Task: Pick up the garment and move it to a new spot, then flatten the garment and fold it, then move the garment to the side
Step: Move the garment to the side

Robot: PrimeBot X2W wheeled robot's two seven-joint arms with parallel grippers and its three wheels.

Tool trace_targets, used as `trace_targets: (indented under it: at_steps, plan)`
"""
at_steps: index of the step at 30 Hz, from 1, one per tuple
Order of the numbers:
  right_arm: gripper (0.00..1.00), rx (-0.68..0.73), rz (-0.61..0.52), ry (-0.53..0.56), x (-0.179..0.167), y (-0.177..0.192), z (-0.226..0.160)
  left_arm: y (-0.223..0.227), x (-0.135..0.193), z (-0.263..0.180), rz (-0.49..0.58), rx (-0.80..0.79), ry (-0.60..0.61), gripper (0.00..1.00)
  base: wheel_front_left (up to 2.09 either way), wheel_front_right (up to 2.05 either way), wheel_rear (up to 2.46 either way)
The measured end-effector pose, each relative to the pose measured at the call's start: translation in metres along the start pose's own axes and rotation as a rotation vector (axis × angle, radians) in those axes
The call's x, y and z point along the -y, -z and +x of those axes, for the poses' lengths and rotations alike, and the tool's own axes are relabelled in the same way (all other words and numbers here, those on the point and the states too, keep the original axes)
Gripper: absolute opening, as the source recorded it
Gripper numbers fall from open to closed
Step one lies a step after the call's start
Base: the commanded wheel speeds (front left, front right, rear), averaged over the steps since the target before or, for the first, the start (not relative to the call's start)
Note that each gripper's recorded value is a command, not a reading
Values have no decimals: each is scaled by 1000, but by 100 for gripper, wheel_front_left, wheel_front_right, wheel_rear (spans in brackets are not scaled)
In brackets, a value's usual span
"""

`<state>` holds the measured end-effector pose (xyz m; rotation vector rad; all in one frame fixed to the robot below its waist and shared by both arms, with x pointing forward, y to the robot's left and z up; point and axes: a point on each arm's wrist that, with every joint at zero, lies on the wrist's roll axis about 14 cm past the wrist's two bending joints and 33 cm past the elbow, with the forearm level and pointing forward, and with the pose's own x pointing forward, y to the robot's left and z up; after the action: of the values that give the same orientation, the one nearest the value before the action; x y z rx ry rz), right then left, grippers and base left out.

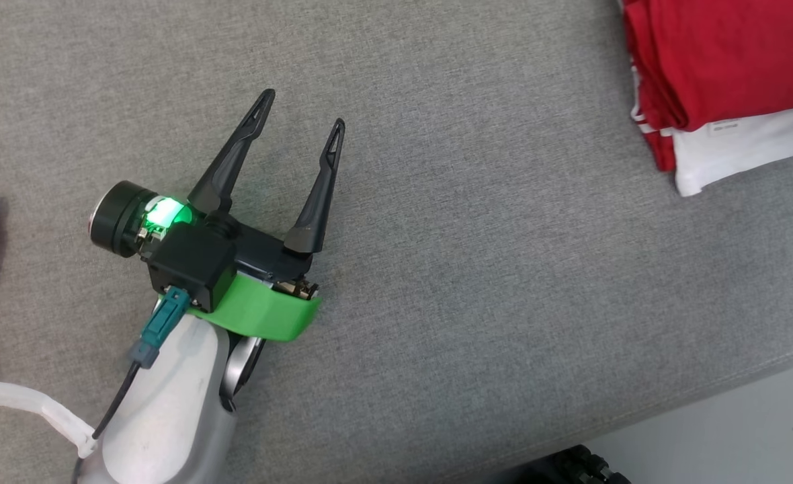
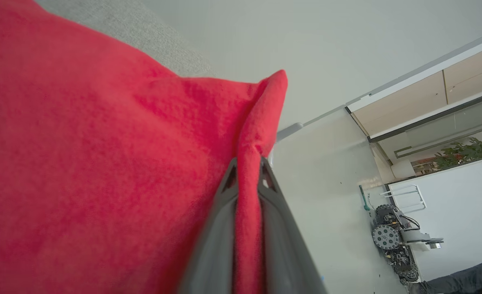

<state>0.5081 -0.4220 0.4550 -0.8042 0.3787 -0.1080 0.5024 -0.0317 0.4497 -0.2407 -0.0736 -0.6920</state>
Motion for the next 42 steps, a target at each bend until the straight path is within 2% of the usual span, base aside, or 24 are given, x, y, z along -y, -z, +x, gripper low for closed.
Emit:
trace_targets:
  at_steps: [5, 6, 7, 13, 19, 25, 28, 38, 42]
  plan:
    - [0, -11, 20, 37, 5, 3, 6, 2, -8, -5, 5, -10, -22, 100, 0, 0, 0]
    - [21, -6, 30, 49, 6, 1, 7, 2, -9, -5, 7, -12, -26, 100, 0, 0, 0]
    - [100, 3, 37, 57, 8, -2, 8, 2, -10, -6, 8, -13, -30, 100, 0, 0, 0]
    - [100, 84, 94, 116, 19, -29, 7, -11, -11, -8, 10, 6, -49, 100, 0, 0, 0]
    - [100, 226, 200, 107, 2, -73, -8, -33, -11, -16, 8, 39, -93, 100, 0, 0, 0]
    - [100, 398, 327, 57, -20, -127, -38, -59, -18, -38, 22, 68, -174, 100, 0, 0, 0]
    - [100, 479, 437, 25, -35, -153, -59, -75, -26, -57, 37, 86, -235, 100, 0, 0, 0]
    - [100, 590, 736, -75, -86, -191, -127, -110, -39, -123, 55, 129, -396, 100, 0, 0, 0]
    - [100, 613, 740, -164, -116, -205, -152, -116, -40, -149, 60, 133, -454, 100, 0, 0, 0]
